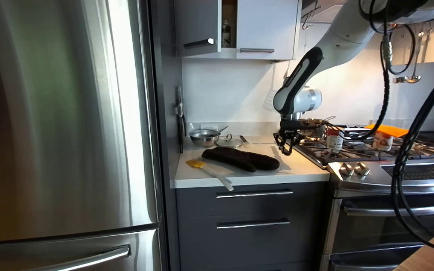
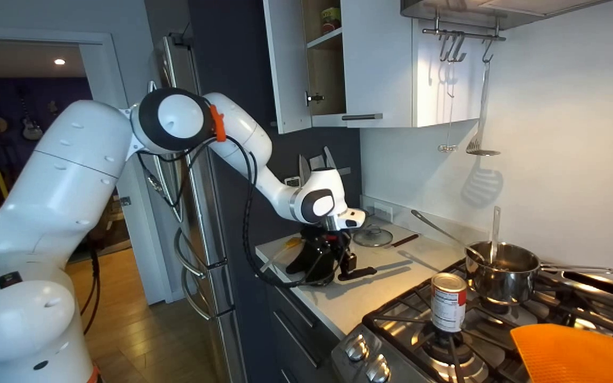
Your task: Move the straight spatula to the front right side of the counter
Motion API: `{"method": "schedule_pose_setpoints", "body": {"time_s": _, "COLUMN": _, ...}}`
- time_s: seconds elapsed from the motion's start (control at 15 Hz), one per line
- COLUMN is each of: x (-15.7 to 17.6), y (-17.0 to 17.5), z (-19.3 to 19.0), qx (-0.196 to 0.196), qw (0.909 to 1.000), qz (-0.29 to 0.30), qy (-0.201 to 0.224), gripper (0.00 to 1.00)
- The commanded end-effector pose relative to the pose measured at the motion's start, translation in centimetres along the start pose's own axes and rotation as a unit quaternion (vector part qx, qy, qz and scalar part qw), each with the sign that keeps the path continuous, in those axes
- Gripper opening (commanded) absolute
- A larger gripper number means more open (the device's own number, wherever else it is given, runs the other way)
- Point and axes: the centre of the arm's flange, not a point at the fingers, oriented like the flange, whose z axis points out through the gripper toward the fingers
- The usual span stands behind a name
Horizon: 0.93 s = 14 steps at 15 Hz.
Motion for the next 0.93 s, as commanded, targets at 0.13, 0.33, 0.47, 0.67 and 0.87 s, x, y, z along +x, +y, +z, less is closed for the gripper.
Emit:
{"method": "schedule_pose_setpoints", "body": {"time_s": 0.13, "x": -8.4, "y": 6.4, "z": -5.0, "qx": -0.060, "qw": 0.9975, "qz": -0.037, "qy": -0.003, "gripper": 0.09}}
{"method": "schedule_pose_setpoints", "body": {"time_s": 0.33, "x": -4.5, "y": 4.8, "z": -3.3, "qx": -0.043, "qw": 0.9987, "qz": -0.027, "qy": -0.008, "gripper": 0.34}}
{"method": "schedule_pose_setpoints", "body": {"time_s": 0.47, "x": -4.2, "y": 4.5, "z": -3.2, "qx": -0.043, "qw": 0.9986, "qz": -0.029, "qy": -0.006, "gripper": 0.34}}
{"method": "schedule_pose_setpoints", "body": {"time_s": 0.67, "x": -4.1, "y": 4.0, "z": -2.8, "qx": -0.043, "qw": 0.9985, "qz": -0.033, "qy": -0.007, "gripper": 0.34}}
{"method": "schedule_pose_setpoints", "body": {"time_s": 0.87, "x": -4.0, "y": 4.0, "z": -2.7, "qx": -0.044, "qw": 0.9985, "qz": -0.033, "qy": -0.007, "gripper": 0.09}}
